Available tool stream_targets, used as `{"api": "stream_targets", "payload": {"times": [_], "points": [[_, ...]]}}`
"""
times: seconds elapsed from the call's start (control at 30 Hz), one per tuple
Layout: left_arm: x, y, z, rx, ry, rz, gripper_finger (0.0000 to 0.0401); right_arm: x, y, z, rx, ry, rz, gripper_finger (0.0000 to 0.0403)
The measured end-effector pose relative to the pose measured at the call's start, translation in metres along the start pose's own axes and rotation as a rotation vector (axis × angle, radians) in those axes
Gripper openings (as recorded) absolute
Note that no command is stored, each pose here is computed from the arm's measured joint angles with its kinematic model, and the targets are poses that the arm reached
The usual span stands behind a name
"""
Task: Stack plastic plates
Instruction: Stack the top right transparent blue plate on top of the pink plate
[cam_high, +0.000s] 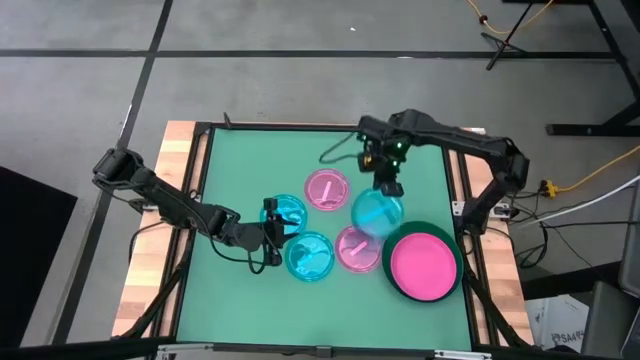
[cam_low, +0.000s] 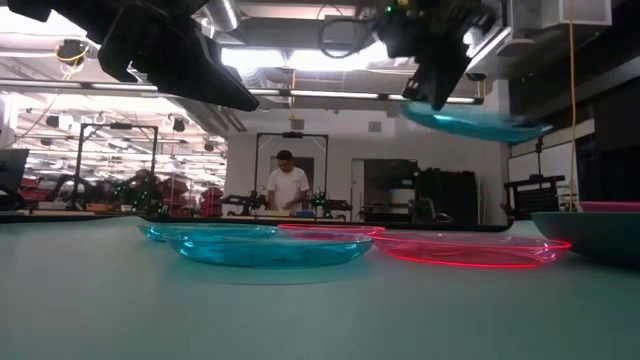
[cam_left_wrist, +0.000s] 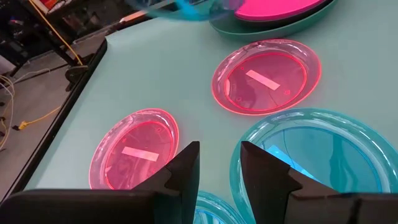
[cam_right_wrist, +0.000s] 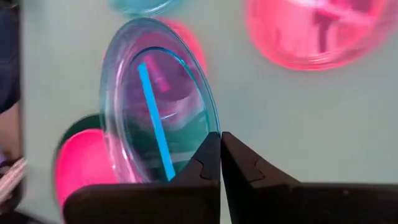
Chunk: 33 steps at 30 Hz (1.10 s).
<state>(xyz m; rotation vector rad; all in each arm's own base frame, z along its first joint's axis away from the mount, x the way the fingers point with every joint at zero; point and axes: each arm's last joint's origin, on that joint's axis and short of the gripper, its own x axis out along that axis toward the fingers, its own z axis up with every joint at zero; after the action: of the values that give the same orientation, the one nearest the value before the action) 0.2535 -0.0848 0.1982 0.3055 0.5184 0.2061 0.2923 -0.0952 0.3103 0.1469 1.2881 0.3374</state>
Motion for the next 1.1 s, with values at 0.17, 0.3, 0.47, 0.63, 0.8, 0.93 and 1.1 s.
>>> {"api": "stream_targets", "payload": {"times": [0.17,0.3,0.47,0.63,0.8,0.93,1.1], "points": [[0.000,0.000,0.000,0.000,0.000,0.000,0.0110,0.013,0.033,0.006,-0.058,0.085,0.062,0.0000],[0.000,0.000,0.000,-0.001,0.000,0.000,0.0110,0.022,0.058,0.008,-0.086,0.152,0.097,0.0000],[0.000,0.000,0.000,-0.003,0.000,0.000,0.0110,0.041,0.082,0.006,-0.151,0.223,0.130,0.0000],[0.000,0.000,0.000,-0.004,-0.001,-0.014,0.0110,0.065,0.096,-0.006,-0.183,0.327,0.162,0.0000],[0.000,-0.001,0.000,-0.004,-0.001,-0.025,0.0110,0.085,0.098,-0.022,-0.215,0.436,0.199,0.0000],[0.000,-0.001,0.000,-0.004,-0.001,-0.025,0.0110,0.098,0.095,-0.035,-0.242,0.501,0.213,0.0000],[0.000,-0.001,0.000,-0.004,-0.001,-0.027,0.0110,0.116,0.089,-0.049,-0.237,0.541,0.225,0.0000]]}}
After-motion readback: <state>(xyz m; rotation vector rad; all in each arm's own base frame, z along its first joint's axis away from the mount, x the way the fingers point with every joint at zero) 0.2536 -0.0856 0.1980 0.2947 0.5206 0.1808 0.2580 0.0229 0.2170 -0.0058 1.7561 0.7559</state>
